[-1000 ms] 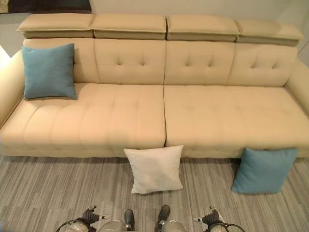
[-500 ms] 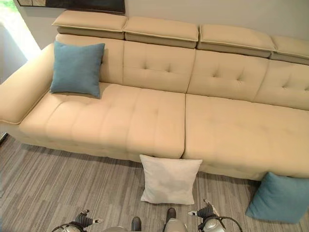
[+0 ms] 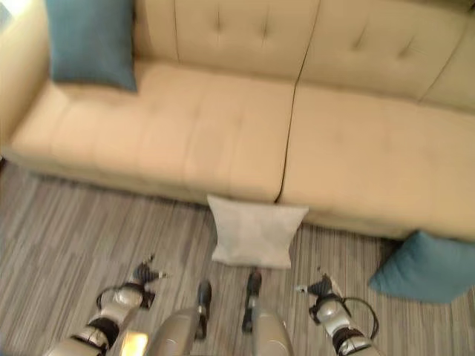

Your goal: Pick up all the scattered cushions and arrange them neatly on the sofa.

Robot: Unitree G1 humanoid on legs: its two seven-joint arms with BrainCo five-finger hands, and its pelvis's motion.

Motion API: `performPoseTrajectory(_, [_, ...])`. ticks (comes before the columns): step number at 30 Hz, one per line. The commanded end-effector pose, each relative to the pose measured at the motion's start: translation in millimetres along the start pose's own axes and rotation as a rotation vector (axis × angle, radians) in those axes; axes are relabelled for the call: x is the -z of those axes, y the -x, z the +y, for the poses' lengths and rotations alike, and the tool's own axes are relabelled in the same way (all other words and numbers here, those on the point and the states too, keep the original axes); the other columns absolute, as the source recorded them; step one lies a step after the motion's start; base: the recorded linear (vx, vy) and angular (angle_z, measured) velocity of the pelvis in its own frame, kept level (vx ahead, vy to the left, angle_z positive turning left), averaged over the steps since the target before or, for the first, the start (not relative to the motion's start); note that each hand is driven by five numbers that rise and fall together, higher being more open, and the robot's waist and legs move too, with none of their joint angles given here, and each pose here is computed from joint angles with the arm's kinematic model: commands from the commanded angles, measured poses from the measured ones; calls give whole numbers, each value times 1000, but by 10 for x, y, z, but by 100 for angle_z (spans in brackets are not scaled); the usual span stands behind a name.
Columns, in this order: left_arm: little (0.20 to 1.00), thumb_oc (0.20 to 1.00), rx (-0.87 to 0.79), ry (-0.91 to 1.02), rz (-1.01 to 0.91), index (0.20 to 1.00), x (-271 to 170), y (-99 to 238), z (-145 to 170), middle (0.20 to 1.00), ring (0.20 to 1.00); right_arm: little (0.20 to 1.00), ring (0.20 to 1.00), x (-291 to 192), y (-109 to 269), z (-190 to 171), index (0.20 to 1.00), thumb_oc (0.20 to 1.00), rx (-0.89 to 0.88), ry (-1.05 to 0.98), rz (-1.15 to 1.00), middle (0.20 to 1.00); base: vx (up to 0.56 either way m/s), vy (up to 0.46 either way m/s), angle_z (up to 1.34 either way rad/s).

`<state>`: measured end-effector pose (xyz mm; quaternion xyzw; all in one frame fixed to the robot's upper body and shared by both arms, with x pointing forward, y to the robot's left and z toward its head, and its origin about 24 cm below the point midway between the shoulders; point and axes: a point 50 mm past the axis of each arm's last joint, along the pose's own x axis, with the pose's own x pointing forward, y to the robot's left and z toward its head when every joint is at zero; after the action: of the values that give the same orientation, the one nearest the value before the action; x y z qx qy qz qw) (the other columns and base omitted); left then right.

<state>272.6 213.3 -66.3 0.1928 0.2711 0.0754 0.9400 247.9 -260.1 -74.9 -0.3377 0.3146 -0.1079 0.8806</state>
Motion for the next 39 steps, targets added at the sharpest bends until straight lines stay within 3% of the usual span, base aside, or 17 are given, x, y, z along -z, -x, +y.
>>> performPoseTrajectory(1, [1000,1000,-94,128,-19,1000,42,35,76,1000,1000,1000,1000,-50,-13,-184,1000,1000,110,-51,-45,1000,-70,-49,-3])
performPoseTrajectory(8, [1000,1000,-203,312,-296,1000,-1049,-168,338,1000,1000,1000,1000,-1087,-187,-841,1000,1000,355,-219,-292,1000,-99,-21,-6])
performPoseTrajectory(10, [1000,1000,-209,317,-332,1000,-1194,-174,380,1000,1000,1000,1000,-1232,-183,-937,1000,1000,381,-236,-331,1000,-34,10,-1])
performPoseTrajectory(15, [1000,1000,-273,322,-567,1000,-2104,-89,681,1000,1000,1000,1000,-1936,-60,-1501,1000,1000,543,-363,-506,1000,-17,5,0])
performPoseTrajectory(18, [1000,1000,-296,311,-633,1000,-2348,-25,779,1000,1000,1000,1000,-2117,6,-1651,1000,1000,582,-381,-556,1000,-18,0,5])
performPoseTrajectory(30, [1000,1000,-319,288,-798,1000,-3030,227,854,1000,1000,1000,1000,-2670,265,-1918,1000,1000,651,-390,-716,1000,15,-20,0])
performPoseTrajectory(39, [1000,1000,-219,292,-929,1000,-3614,555,435,1000,1000,1000,1000,-3557,816,-1654,1000,1000,546,-347,-1028,1000,6,-22,-5])
